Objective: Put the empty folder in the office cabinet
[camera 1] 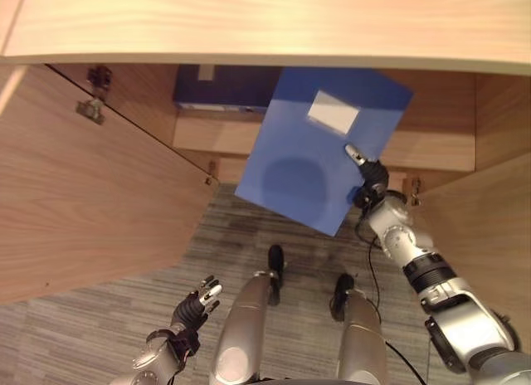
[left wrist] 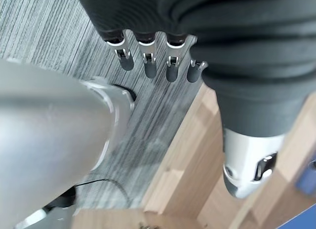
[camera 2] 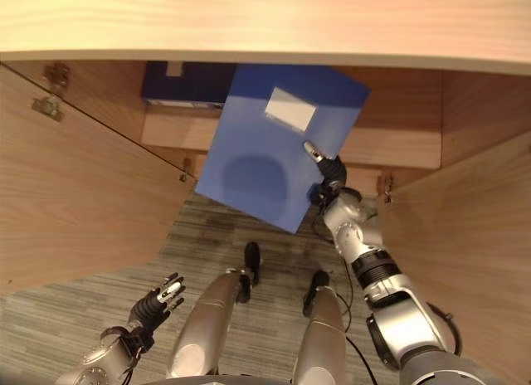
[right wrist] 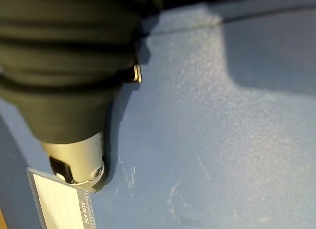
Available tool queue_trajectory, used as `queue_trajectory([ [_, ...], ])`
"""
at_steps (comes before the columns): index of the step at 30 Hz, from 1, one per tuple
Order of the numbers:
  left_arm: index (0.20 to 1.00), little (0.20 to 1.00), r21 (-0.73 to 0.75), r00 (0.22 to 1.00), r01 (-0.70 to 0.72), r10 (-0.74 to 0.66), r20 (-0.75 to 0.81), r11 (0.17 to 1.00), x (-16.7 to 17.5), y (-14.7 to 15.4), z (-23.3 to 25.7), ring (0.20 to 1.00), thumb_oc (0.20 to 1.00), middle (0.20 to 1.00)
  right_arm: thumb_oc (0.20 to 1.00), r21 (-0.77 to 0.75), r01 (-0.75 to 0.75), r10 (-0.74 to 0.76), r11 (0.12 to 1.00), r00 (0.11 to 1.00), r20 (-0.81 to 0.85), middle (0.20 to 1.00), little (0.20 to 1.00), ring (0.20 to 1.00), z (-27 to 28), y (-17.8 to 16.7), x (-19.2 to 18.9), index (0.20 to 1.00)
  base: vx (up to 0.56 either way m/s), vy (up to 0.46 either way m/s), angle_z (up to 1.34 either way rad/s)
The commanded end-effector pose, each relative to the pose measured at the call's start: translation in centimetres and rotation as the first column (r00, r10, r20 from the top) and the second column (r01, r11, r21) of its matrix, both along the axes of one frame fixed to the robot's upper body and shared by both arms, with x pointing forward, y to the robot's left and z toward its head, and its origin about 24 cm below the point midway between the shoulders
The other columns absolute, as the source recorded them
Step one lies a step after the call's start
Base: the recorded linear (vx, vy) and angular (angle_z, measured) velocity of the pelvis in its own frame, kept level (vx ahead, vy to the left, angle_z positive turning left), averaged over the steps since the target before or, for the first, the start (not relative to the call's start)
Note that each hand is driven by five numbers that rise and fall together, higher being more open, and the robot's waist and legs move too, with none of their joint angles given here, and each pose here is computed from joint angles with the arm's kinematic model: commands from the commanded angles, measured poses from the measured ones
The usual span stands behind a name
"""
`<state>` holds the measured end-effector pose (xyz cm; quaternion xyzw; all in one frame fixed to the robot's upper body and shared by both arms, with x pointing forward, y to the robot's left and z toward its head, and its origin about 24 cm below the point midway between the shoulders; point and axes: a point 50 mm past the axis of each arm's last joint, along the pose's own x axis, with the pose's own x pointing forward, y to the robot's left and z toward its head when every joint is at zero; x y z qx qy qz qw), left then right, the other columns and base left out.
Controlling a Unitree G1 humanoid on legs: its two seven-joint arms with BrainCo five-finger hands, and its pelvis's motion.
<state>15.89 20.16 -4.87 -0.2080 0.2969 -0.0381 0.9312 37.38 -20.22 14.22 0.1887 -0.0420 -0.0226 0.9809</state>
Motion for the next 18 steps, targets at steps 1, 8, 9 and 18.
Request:
queue_trajectory([
  [1,1.000,1.000,-0.028,0.999,0.030,-0.029,0.017,0.999,-1.1,-0.3,0.6,1.000,1.000,1.000,0.200,0.074,0.015,-0.030,0.997,0.979,0.204,0.200,0.200,0.200,5.3,-0.7,0.5,0.200,-0.03,0.031,-0.04],
  [8,1.000,1.000,-0.033,0.998,0.044,-0.043,0.045,0.998,-0.1,-0.4,1.4,1.000,1.000,1.000,0.200,0.314,0.118,-0.217,0.942,0.928,0.302,0.200,0.200,0.200,12.1,-4.1,1.9,0.200,-0.01,0.011,-0.04],
  [9,1.000,1.000,-0.027,0.999,0.039,-0.038,0.039,0.999,-0.1,-0.3,1.3,1.000,1.000,1.000,0.200,0.372,0.124,-0.248,0.920,0.919,0.307,0.200,0.200,0.200,12.8,-4.6,1.9,0.200,0.00,0.000,0.00],
  [18,1.000,1.000,0.003,0.998,0.044,-0.044,0.035,0.999,1.3,-0.9,1.0,1.000,1.000,1.000,0.200,0.806,0.320,-0.512,0.498,0.859,-0.025,0.200,0.200,0.200,11.1,-10.0,2.3,0.200,0.01,0.010,0.05],
])
